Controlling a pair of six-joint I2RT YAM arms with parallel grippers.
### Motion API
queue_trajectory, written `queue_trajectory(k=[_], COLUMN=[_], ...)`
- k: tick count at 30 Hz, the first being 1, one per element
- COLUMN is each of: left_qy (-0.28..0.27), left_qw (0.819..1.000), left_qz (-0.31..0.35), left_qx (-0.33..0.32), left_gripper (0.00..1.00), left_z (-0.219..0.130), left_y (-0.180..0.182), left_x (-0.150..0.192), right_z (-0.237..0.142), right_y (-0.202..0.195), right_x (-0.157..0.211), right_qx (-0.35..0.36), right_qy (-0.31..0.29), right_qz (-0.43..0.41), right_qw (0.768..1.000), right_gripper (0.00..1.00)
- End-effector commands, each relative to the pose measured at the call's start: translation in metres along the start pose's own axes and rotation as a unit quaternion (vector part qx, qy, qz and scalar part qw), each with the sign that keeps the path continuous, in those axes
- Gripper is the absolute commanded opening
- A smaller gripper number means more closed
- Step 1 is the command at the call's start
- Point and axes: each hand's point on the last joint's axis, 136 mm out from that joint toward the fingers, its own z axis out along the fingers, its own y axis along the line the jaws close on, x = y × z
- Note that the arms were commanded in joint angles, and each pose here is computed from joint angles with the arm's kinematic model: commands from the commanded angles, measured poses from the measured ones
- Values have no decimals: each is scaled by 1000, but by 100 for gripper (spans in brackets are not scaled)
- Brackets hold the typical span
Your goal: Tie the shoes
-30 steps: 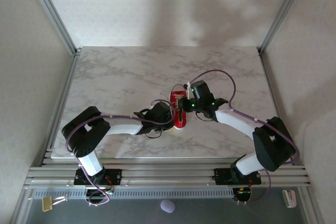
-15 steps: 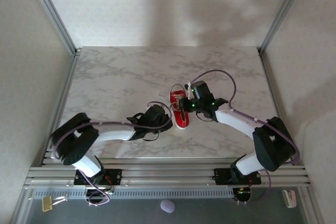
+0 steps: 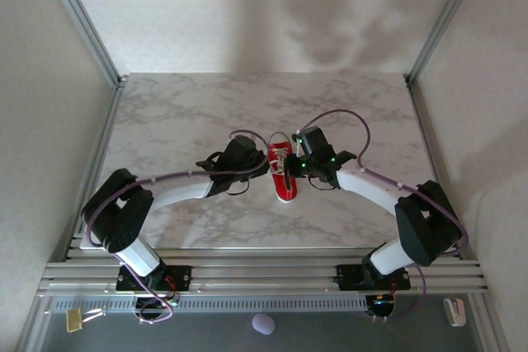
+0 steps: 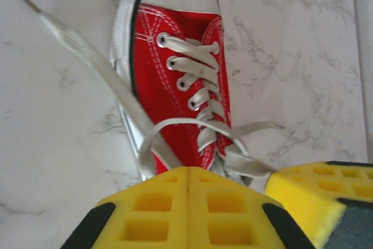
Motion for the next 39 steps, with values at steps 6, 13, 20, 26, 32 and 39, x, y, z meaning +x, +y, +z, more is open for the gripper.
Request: queue_trajectory(k=[6,13,20,26,32,39], left_qy=[56,62,64,71,74,75], left_qw=[998,997,996,996,995,995], left_qz=[-18,-31,-43,-47,-52,-56], left_qx=[-11,-38,-42,-41,-40,-43], left_gripper=[3,4,6,8,10,14], left_z=[25,35,38,42,44,47], left_y=[-3,6,9,12,13,16], left_x=[10,10,11,16,19,20], right_z=[2,2,4,5,5,6], right_y=[0,0,-1,-2,-2,-1], right_x=[-2,-2,-1,0,1,2], right_qx=[16,16,17,19,18,17], right_qy=[6,6,9,10,12,13], right_qz=[15,13,11,11,12,12], right_qw=[1000,1000,1000,1000,1000,1000], right_gripper=[0,0,0,0,0,0])
